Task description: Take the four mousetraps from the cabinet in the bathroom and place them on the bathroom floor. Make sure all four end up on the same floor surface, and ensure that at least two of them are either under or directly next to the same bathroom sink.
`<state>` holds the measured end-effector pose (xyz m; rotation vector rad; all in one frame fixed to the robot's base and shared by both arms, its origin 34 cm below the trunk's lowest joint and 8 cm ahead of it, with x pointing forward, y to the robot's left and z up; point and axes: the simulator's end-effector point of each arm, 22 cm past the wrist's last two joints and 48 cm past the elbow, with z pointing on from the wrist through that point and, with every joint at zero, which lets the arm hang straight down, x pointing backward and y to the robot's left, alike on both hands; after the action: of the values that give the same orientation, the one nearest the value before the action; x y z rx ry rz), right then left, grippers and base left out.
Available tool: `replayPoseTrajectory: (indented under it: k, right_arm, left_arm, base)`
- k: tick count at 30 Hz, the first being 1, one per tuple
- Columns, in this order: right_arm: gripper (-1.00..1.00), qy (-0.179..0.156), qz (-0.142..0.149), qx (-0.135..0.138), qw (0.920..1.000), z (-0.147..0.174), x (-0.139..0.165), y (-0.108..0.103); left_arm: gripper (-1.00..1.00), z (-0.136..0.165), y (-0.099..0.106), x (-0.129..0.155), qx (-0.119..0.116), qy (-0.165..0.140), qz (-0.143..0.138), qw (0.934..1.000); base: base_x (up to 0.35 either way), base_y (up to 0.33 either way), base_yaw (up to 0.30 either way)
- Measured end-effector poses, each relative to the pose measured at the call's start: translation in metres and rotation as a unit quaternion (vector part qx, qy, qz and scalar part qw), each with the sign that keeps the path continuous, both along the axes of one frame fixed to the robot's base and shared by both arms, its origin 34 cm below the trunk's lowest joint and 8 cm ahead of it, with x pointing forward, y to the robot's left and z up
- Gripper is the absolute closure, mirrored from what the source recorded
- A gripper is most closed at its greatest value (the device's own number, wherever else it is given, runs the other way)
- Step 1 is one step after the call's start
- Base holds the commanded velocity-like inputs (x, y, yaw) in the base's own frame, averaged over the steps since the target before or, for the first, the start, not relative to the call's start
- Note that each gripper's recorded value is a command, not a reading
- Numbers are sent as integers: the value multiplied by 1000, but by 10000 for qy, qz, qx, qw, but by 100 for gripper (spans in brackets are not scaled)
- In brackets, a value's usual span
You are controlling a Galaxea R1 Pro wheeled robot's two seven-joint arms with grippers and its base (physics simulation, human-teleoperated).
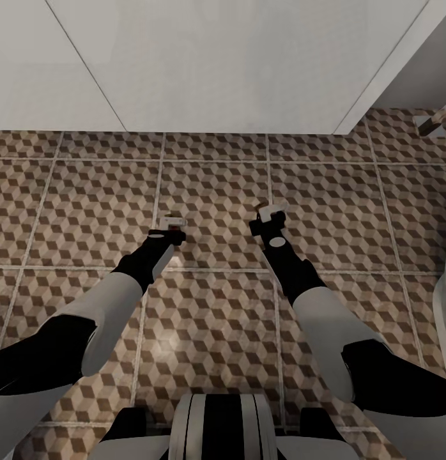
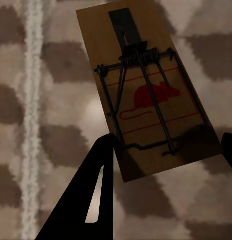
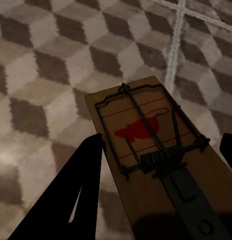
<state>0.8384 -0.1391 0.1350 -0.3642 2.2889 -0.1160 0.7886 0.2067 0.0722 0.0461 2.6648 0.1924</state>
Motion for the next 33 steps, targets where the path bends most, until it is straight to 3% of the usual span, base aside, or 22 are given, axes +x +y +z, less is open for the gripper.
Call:
replayPoseTrajectory:
  k: [33]
  right_arm:
    - [100,-32,-7,10,10000,2,2,0]
  left_arm:
    - [100,2,0,2,4,-23,8,10000]
  base:
    - [0,0,0]
